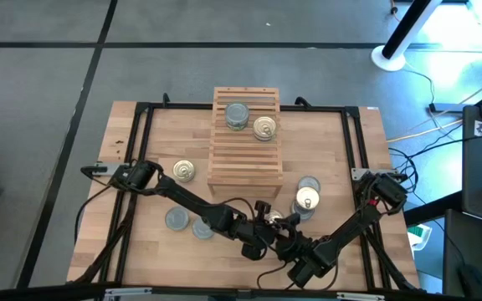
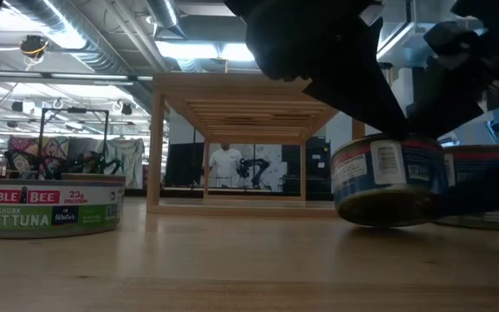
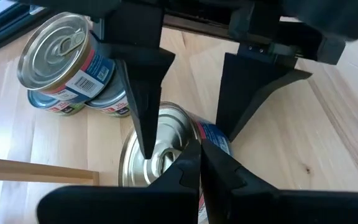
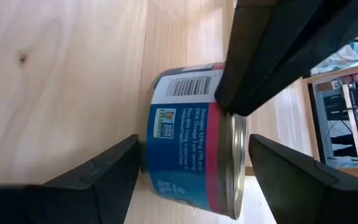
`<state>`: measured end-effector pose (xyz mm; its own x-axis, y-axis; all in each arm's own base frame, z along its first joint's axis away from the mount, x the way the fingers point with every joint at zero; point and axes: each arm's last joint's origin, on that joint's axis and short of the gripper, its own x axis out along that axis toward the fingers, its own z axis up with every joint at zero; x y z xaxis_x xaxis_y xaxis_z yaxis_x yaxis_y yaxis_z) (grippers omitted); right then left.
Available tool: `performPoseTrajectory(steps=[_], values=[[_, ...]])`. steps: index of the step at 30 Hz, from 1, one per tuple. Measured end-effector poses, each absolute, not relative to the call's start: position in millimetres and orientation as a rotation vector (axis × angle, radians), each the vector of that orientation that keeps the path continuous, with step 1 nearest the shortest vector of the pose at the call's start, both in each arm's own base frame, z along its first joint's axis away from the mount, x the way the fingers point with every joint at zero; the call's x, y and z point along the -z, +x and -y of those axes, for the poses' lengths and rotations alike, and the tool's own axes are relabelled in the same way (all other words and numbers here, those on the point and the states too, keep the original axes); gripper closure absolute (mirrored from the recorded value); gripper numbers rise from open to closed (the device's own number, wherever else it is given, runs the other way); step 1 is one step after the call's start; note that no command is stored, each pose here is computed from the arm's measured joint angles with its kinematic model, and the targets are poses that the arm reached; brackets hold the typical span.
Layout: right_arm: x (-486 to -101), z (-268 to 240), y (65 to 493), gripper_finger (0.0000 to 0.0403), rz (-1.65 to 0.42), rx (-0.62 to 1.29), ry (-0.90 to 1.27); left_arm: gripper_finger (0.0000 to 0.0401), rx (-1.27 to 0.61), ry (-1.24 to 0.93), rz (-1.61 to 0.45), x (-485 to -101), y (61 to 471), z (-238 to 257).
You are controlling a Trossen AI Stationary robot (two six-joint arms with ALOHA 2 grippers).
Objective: Stack canned seafood by type on shelf
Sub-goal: Stack the blue tuna can on top of the blue tuna can on the shelf
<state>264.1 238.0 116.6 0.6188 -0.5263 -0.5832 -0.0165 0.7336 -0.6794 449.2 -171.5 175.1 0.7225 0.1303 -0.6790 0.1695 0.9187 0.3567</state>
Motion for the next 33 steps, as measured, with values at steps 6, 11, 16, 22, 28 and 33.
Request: performPoseTrajectory(steps=[6,11,16,22,28,33], values=[[-116.9,-235.5,266.0,0.0108,-0.859,0.34,-0.708,0.0401,0.012,0.401,-0.768,-176.0,448.9,171.3],[-117.0,-232.8,268.0,0.0145,-0.856,0.354,-0.71,0.0401,0.009,0.395,-0.762,-180.1,448.2,170.8],[-117.1,-233.6,267.5,0.0203,-0.853,0.353,-0.712,0.0401,0.002,0.387,-0.759,-183.1,447.7,169.9],[-117.3,-233.5,267.5,0.0204,-0.851,0.355,-0.714,0.0401,0.0,0.38,-0.763,-184.0,447.8,168.1],[-117.2,-233.5,267.6,0.0196,-0.852,0.355,-0.713,0.0398,0.008,0.398,-0.775,-183.3,446.8,167.9],[-117.0,-233.6,267.6,0.0214,-0.869,0.34,-0.705,0.037,0.019,0.386,-0.768,-187.7,445.1,169.8]])
